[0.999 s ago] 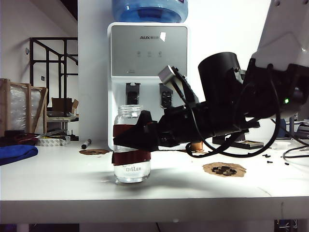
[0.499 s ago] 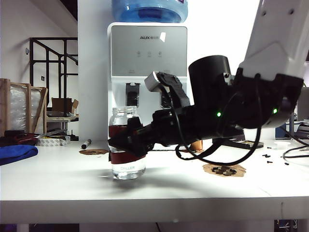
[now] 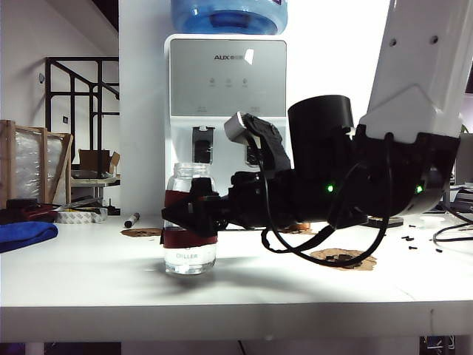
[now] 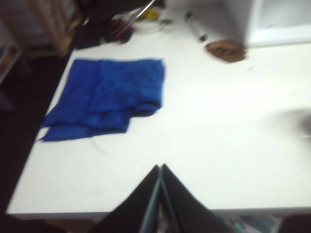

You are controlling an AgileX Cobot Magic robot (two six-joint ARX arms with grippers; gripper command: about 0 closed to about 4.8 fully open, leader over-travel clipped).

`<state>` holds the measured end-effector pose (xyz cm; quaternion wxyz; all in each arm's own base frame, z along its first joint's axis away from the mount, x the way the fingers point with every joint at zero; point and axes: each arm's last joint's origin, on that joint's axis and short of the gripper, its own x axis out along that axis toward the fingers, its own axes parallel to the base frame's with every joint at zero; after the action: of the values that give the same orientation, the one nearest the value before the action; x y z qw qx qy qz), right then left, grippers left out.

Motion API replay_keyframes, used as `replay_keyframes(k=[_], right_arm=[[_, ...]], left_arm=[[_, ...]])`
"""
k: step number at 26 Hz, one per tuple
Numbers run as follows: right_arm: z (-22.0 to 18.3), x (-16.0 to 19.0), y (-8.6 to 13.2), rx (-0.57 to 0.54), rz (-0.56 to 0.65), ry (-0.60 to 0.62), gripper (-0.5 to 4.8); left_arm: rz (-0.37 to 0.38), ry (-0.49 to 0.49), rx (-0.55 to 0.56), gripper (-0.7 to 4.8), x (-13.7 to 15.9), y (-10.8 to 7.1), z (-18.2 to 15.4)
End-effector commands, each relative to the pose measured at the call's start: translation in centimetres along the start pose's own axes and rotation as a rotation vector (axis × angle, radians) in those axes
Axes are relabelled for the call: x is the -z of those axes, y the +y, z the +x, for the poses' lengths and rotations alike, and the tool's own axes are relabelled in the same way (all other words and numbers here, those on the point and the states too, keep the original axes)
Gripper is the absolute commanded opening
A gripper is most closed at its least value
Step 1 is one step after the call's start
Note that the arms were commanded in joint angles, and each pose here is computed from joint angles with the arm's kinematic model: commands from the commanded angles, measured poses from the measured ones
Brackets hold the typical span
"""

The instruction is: Pick up the water bottle with two loops of red belts, then reach the front water dispenser and gently press the gray-black baffle horizontally to get a little water.

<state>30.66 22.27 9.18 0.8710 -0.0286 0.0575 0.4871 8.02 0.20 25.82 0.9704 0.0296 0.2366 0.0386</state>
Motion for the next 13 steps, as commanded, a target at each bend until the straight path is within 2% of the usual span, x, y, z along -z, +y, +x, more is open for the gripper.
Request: replay_keyframes(k=[1, 3, 7, 9, 10, 13], right_arm=[[0.1, -0.1, 0.2, -0.015, 0.008, -0.006, -0.03], [0.1, -0.1, 0.2, -0.015, 0.007, -0.006, 0.13], [0.1, -0.1, 0.2, -0.014, 0.006, -0.006, 1.29], [0.1, -0.1, 0.2, -0.014, 0.006, -0.007, 2.01], [0.1, -0.1, 0.2, -0.014, 0.006, -0.007, 2.2], [0.1, -0.1, 0.2, -0.015, 0.006, -0.007, 2.31]], left_arm=[[-0.01, -0.106, -0.046, -0.04, -0.9, 0.1, 0.1], [-0.012, -0.112, -0.062, -0.04, -0.7, 0.2, 0.4], [-0.019, -0.157, -0.073, -0.04, 0.3, 0.1, 1.0], [-0.031, -0.245, -0.08, -0.04, 0.8, 0.0, 1.4], [-0.037, -0.289, -0.082, -0.04, 1.1, 0.0, 1.6], [-0.054, -0.408, -0.093, -0.04, 3.0, -0.1, 2.3]])
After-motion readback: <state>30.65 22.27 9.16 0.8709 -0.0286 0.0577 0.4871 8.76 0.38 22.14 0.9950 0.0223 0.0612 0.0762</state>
